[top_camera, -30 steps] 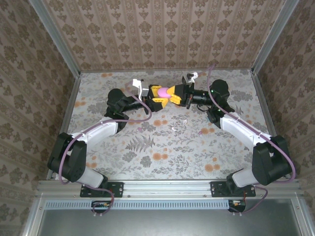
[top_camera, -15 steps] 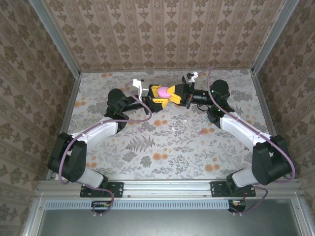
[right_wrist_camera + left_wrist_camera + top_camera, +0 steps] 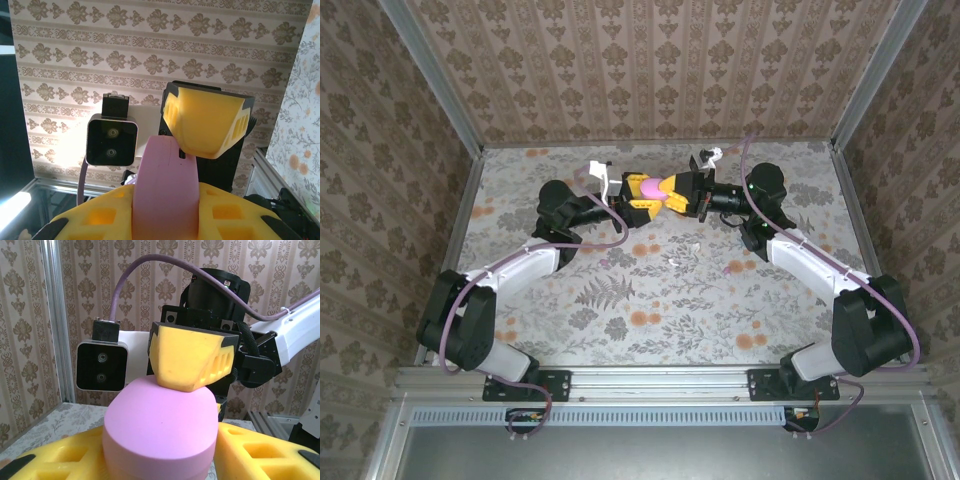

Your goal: Insert the wireless bluetooth earbuds into the charging case

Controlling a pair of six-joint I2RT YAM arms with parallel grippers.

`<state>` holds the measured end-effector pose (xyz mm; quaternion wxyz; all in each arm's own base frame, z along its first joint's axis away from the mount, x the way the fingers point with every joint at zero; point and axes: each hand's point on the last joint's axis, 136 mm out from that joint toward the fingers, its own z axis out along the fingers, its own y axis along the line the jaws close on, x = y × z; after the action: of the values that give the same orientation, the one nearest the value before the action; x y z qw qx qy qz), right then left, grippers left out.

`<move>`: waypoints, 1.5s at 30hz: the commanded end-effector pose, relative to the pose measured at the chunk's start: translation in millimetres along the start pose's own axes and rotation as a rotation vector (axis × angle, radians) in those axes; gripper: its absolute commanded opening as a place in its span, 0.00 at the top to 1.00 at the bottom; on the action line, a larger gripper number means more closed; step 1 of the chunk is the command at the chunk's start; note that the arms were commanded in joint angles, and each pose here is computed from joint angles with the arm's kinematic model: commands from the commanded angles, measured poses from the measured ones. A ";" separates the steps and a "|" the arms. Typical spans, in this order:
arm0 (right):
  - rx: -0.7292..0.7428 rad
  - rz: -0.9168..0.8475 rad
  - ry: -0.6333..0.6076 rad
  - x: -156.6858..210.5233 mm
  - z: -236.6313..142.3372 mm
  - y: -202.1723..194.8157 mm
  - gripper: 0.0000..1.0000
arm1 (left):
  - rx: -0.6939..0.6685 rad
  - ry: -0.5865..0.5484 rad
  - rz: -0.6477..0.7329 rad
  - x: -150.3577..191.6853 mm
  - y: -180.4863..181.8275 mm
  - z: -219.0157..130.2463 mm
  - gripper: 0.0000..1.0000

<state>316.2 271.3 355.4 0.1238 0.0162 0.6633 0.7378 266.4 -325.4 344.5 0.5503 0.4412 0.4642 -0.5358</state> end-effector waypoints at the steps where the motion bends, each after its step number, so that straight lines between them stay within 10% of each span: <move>1: -0.032 -0.043 -0.021 -0.2 -3.4 11.7 0.75 | 0.031 -0.025 0.053 -15.8 -6.5 0.8 0.49; 45: -0.043 -0.013 -0.034 -2.7 -4.1 3.6 0.76 | 0.034 -0.031 0.070 -18.7 -8.3 1.9 0.52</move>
<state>315.7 269.4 356.4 0.1255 0.0240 0.6530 0.7465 266.2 -325.6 343.2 0.5482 0.4424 0.4655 -0.5358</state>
